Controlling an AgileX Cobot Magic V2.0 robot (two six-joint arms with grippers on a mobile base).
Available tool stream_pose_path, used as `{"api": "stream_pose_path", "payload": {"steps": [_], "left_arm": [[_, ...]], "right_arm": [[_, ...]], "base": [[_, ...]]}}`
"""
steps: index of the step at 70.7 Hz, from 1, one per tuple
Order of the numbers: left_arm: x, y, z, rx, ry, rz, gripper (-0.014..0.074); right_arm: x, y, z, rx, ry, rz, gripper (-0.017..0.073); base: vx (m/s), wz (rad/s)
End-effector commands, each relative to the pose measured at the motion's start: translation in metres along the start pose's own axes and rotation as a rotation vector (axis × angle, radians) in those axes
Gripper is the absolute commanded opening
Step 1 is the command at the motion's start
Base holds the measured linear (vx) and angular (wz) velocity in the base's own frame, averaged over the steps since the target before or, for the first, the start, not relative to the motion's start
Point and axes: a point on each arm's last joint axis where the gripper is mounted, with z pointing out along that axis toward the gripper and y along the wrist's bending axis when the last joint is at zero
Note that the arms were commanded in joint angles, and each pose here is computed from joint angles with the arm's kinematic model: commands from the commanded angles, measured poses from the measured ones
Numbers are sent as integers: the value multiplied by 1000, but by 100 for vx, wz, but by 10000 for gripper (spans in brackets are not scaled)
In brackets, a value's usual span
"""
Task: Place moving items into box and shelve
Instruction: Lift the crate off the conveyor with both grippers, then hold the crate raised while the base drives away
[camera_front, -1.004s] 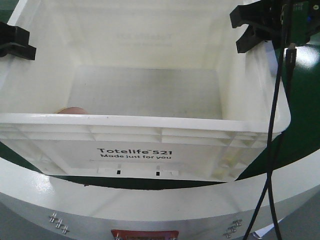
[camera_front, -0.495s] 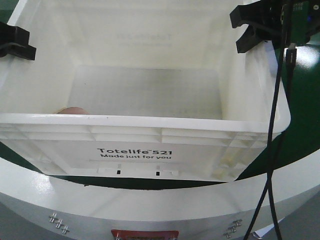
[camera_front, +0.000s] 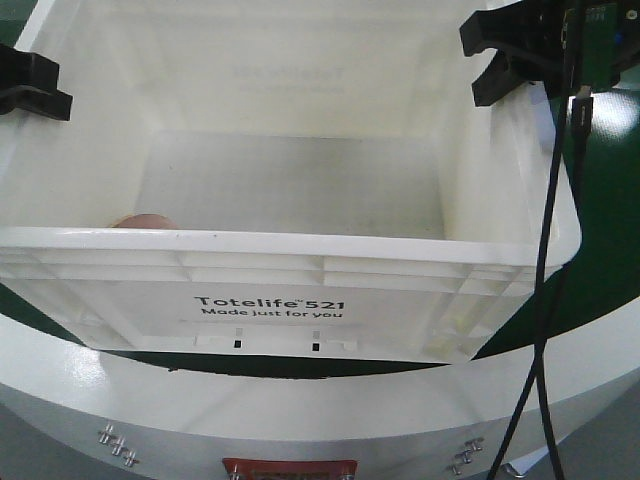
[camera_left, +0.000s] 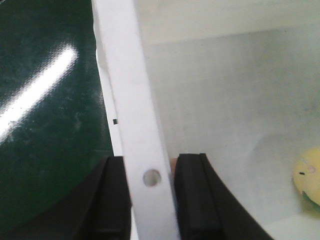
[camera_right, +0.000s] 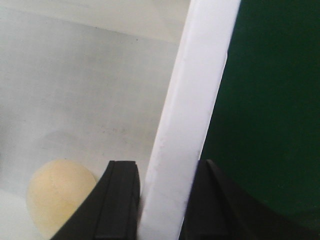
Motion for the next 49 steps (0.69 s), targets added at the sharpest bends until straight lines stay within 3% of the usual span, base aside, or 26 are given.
{"api": "stream_pose_path", "payload": {"steps": [1, 13, 49], "left_arm": [[-12, -10, -26, 28, -180, 29, -20], [-12, -10, -25, 28, -179, 29, -18], [-12, -10, -25, 28, -173, 29, -17]], "right_arm": [[-3, 7, -34, -36, -149, -40, -12], [-3, 7, -34, -36, -149, -40, -12], [-2, 7, -34, -36, -148, -40, -12]], "base": [[0, 1], [-2, 1], [-8, 31]]}}
